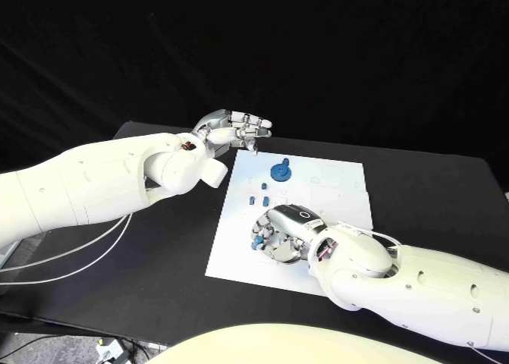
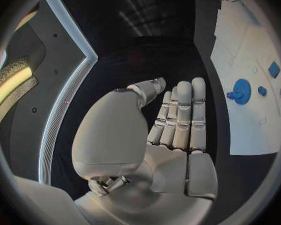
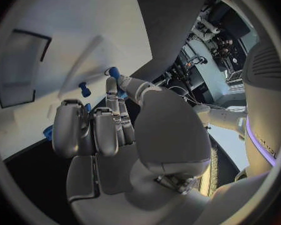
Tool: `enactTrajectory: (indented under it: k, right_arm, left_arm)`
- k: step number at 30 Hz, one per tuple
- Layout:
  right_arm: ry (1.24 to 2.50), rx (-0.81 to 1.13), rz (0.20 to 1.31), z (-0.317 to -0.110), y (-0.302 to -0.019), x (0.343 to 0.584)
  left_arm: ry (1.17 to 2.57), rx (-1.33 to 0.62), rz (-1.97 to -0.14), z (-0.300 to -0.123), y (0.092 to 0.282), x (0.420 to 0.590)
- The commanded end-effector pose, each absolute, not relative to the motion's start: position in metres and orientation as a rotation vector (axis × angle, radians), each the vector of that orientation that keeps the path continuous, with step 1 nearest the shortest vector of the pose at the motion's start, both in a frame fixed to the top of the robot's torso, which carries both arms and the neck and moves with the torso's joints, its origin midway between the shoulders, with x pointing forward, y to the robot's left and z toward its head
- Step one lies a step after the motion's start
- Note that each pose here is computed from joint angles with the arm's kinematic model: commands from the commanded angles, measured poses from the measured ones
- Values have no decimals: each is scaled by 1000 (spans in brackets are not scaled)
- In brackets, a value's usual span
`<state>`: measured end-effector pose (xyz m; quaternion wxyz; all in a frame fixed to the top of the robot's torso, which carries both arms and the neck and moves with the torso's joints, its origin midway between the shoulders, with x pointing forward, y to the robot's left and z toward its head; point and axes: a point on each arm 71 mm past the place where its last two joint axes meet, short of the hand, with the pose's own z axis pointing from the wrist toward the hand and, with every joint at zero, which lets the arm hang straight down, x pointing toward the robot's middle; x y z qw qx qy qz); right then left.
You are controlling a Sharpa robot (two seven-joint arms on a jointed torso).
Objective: Assemble the parts on the task board
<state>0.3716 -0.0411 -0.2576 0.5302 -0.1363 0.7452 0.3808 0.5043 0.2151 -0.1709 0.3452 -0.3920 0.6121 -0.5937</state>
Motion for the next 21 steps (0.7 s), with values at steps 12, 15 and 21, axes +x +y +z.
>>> enactTrajectory:
  k: [12,15,21]
  right_arm:
    - [1781,-352,838,-260,-41,372]
    - [1782,-356,827,-260,-41,372]
    - [1790,-369,819,-260,-39,371]
  left_arm:
    - [1597,-1012,-1561,-170,214,503]
    - [1597,-1013,-1561,-170,215,503]
    - [1598,-1013,-1560,-170,215,503]
